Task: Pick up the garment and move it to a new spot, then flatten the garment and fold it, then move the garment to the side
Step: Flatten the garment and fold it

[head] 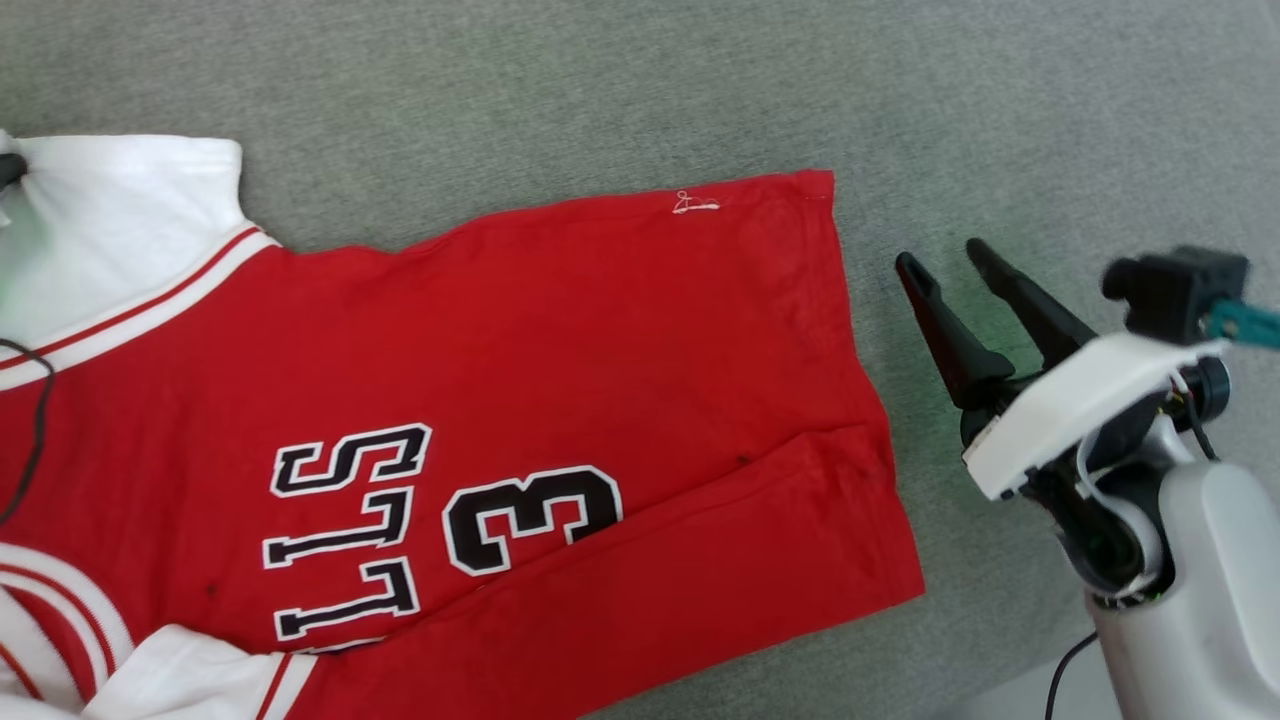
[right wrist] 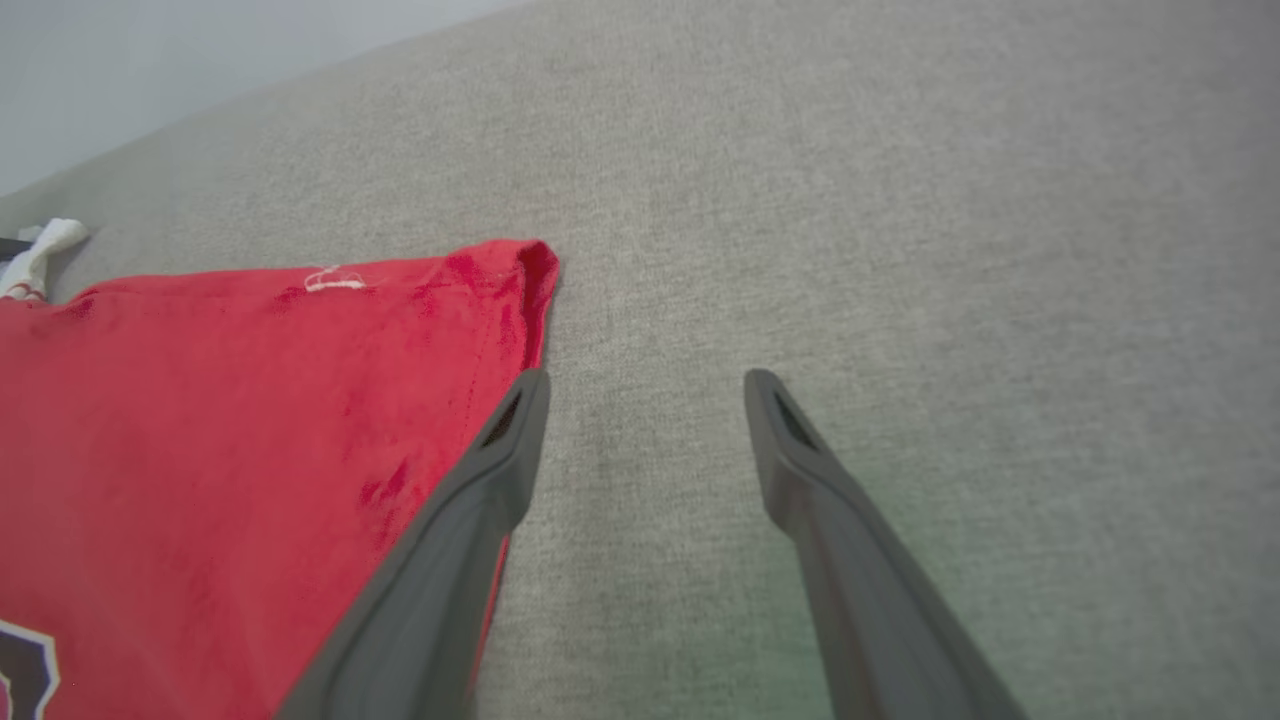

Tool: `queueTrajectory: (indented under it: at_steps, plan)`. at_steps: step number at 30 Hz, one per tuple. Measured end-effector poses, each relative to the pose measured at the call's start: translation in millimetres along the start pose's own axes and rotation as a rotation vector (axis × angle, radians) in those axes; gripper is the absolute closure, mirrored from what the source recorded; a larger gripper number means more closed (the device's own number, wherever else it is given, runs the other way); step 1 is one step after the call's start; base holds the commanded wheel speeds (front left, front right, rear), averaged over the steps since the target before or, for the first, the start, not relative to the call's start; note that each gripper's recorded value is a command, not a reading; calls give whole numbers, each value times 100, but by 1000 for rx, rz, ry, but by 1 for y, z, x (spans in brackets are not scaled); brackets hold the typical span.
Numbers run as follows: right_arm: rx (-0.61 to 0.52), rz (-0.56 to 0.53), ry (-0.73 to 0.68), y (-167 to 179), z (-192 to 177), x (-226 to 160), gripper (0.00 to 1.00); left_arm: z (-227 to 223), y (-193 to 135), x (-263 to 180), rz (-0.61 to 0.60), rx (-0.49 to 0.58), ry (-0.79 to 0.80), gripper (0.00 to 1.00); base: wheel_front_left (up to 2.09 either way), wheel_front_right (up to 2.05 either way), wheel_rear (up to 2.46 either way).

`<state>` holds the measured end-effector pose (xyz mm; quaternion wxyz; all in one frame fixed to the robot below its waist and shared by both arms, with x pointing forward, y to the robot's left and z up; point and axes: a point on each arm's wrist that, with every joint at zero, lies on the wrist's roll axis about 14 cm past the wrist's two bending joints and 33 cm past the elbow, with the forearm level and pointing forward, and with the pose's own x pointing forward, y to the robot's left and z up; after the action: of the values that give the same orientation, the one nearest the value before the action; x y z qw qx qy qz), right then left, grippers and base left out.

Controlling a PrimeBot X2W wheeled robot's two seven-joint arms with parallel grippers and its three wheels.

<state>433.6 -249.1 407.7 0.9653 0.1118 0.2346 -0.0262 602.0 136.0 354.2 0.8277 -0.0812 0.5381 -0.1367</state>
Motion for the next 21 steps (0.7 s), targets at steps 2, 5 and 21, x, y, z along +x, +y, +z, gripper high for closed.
queueTrajectory:
  at_steps: [2, 5, 21]
  plan:
    - [5, 28, 84, 4, -6, 8, 0, 0, -1, -3, -3, 8, -17, 100, 0, 0, 0]
    - [3, 79, 174, 14, -3, 22, 0, 2, -3, -11, -6, 52, -50, 100, 0, 0, 0]
    - [-123, 175, 546, 49, -15, 85, 0, 24, -1, -63, -55, 152, -272, 100, 0, 0, 0]
